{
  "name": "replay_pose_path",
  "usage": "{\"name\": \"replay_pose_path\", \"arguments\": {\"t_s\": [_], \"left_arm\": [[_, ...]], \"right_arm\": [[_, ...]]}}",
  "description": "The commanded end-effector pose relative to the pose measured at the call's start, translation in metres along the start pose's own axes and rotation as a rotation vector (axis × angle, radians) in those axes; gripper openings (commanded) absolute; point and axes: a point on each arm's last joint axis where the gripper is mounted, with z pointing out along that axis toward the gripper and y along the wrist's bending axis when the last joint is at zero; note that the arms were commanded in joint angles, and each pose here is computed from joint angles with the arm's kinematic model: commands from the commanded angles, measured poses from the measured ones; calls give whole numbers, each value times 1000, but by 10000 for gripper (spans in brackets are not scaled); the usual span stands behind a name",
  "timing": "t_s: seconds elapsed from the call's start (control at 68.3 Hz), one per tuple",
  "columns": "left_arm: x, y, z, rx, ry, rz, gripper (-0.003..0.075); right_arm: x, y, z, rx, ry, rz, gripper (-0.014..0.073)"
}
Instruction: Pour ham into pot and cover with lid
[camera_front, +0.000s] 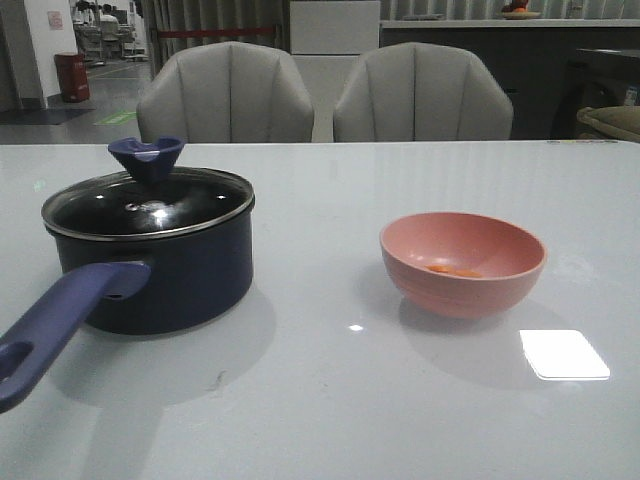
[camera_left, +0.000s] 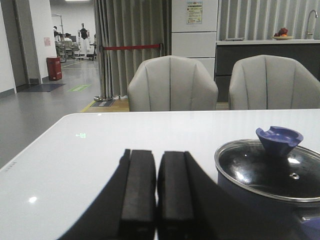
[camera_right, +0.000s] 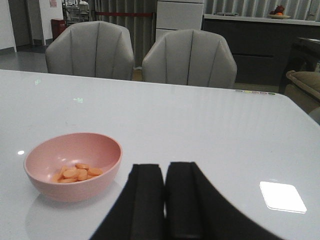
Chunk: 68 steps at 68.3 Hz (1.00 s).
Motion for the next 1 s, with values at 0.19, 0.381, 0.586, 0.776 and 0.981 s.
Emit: {"name": "replay_pose_path", "arguments": {"t_s": [0.19, 0.381, 0.586, 0.776, 0.981], "left_arm": [[-1, 0, -1, 4, -75, -6, 113], [-1, 0, -1, 4, -75, -6, 113], [-1, 0, -1, 4, -75, -6, 113], [-3, 0, -1, 3, -99, -6, 113], [-29, 1, -6, -4, -309, -19, 113]], "right_arm": [[-11, -1, -2, 9, -111, -13, 162], [-11, -1, -2, 9, -111, -13, 162], [-11, -1, -2, 9, -111, -13, 162], [-11, -1, -2, 9, -111, -13, 162], [-11, -1, -2, 9, -111, -13, 162]]}}
